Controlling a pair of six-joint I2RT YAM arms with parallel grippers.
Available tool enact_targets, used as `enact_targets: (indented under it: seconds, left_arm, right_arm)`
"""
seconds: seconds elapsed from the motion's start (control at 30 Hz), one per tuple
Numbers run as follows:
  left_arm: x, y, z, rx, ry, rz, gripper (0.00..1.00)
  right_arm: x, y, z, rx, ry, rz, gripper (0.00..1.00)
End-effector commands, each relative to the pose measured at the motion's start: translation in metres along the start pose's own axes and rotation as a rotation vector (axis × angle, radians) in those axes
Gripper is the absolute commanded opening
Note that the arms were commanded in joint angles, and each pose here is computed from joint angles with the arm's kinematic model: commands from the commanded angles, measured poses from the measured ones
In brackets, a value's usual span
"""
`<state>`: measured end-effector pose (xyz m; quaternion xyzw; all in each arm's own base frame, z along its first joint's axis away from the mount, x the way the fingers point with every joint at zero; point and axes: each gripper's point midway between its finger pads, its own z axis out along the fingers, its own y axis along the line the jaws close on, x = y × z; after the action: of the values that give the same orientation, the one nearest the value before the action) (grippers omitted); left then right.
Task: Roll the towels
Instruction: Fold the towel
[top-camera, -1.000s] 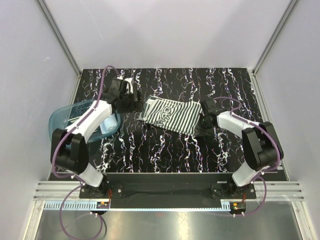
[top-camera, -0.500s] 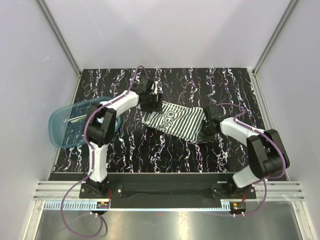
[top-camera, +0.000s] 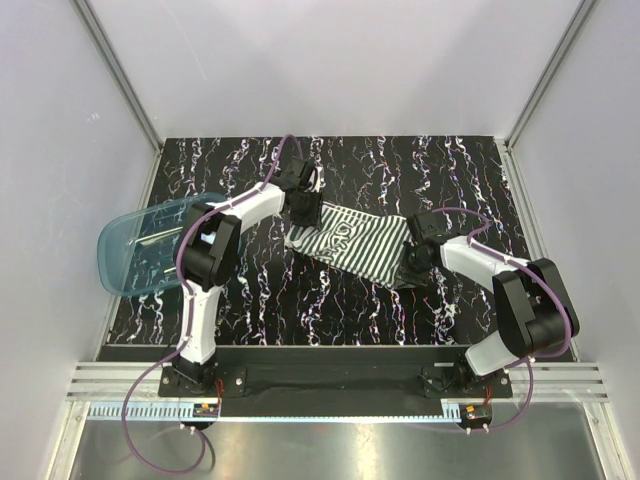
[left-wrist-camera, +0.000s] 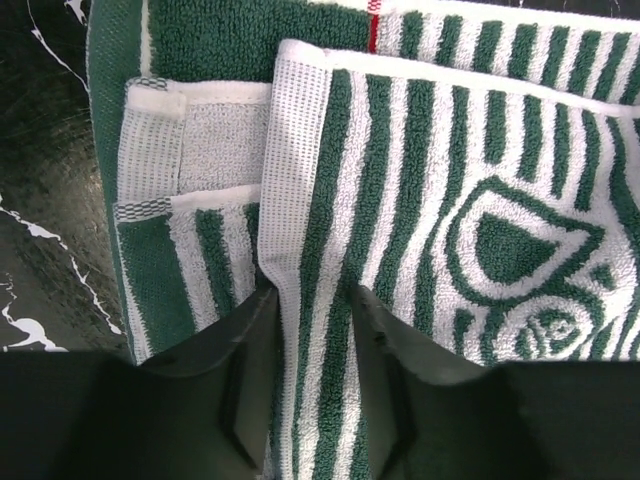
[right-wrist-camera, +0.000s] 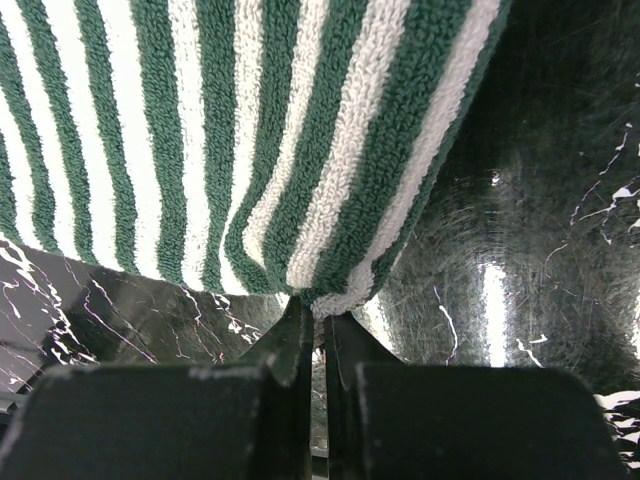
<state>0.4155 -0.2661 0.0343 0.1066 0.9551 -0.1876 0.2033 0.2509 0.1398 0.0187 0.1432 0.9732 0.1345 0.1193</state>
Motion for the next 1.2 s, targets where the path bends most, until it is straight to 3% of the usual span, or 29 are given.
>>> enact_targets:
  seconds: [0.0,0.03,0.13,0.23,0.47,0.73,0.8,0.83,0.87,1.03,1.17]
  left_arm:
    - [-0.022,-0.006,-0.005,-0.008,-0.074,0.033,0.33]
    - [-0.023,-0.006,-0.006,-0.013,-0.074,0.039,0.25]
    - [-0.03,0.0,-0.01,-0.041,-0.088,0.052,0.13]
    - [-0.041,0.004,-0.014,-0.054,-0.103,0.058,0.07]
    - [-0.065,0.03,-0.024,-0.074,-0.153,0.014,0.06]
    - [-0.059,0.044,-0.014,-0.073,-0.122,-0.003,0.17]
    - [-0.053,0.046,-0.01,-0.074,-0.114,-0.002,0.3]
    - [-0.051,0.047,-0.009,-0.072,-0.121,-0.001,0.51]
    - [-0.051,0.049,-0.008,-0.076,-0.122,-0.001,0.58]
    - [-0.06,0.046,-0.011,-0.069,-0.141,0.004,0.77]
    - [-0.079,0.041,-0.037,-0.077,-0.198,0.005,0.93]
  right_arm:
    - [0.001,0.0,-0.001,-0.014,-0.005,-0.014,0.0]
    - [0.001,-0.001,-0.002,-0.012,-0.003,-0.012,0.0]
    - [0.006,-0.004,-0.003,-0.003,0.008,-0.009,0.0]
    - [0.009,-0.007,-0.005,0.001,0.011,-0.007,0.0]
    - [0.016,-0.008,-0.008,-0.003,0.019,0.015,0.0]
    - [0.017,-0.008,-0.007,-0.004,0.026,0.017,0.0]
    - [0.018,-0.009,-0.005,0.0,0.036,0.019,0.0]
    - [0.018,-0.009,-0.005,0.003,0.036,0.021,0.0]
    - [0.018,-0.009,-0.005,0.003,0.036,0.018,0.0]
    - [0.018,-0.01,-0.002,0.01,0.038,0.023,0.0]
    - [0.017,-0.01,-0.003,0.009,0.034,0.028,0.0]
